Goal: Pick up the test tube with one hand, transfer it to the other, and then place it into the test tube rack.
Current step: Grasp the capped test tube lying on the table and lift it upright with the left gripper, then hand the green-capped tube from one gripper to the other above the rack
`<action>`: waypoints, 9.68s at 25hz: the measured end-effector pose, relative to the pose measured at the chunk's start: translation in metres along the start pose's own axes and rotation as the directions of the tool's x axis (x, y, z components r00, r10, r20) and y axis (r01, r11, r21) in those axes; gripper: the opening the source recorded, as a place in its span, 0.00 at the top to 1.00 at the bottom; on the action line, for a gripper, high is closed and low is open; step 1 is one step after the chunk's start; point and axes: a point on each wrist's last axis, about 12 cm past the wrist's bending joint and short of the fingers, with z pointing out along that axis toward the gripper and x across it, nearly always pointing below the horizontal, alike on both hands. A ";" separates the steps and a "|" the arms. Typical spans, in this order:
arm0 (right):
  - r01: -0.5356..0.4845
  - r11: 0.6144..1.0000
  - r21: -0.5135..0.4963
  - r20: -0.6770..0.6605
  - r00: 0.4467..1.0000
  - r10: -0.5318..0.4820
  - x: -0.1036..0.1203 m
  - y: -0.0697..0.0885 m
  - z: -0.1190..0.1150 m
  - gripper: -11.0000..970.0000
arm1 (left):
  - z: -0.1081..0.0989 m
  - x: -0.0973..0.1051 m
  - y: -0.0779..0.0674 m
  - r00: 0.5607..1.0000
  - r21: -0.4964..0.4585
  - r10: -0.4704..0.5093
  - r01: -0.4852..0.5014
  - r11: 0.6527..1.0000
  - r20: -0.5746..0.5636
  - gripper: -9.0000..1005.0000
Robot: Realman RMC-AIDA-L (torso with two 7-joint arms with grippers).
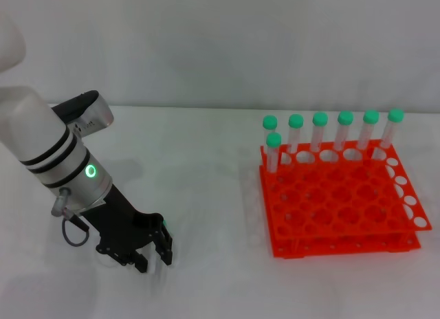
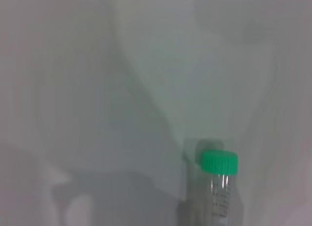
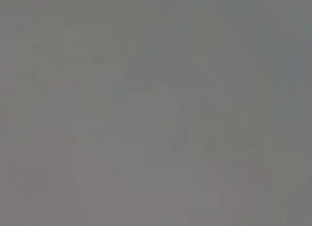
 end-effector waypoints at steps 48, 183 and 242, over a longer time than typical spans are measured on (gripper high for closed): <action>0.000 1.000 0.002 0.005 1.000 0.000 0.000 -0.001 -0.001 0.23 | 0.008 0.007 0.010 1.000 -0.004 -0.020 0.020 1.000 -0.022 0.75; -0.377 0.246 -0.893 -0.367 0.926 0.089 -0.061 0.117 0.004 0.53 | 0.047 0.018 -0.113 -0.070 -0.197 0.566 -0.966 0.165 0.821 0.72; -0.321 0.337 -0.885 -0.334 0.942 0.020 -0.060 0.116 0.018 0.73 | 0.051 0.011 -0.110 -0.069 -0.238 0.613 -0.951 0.199 0.787 0.68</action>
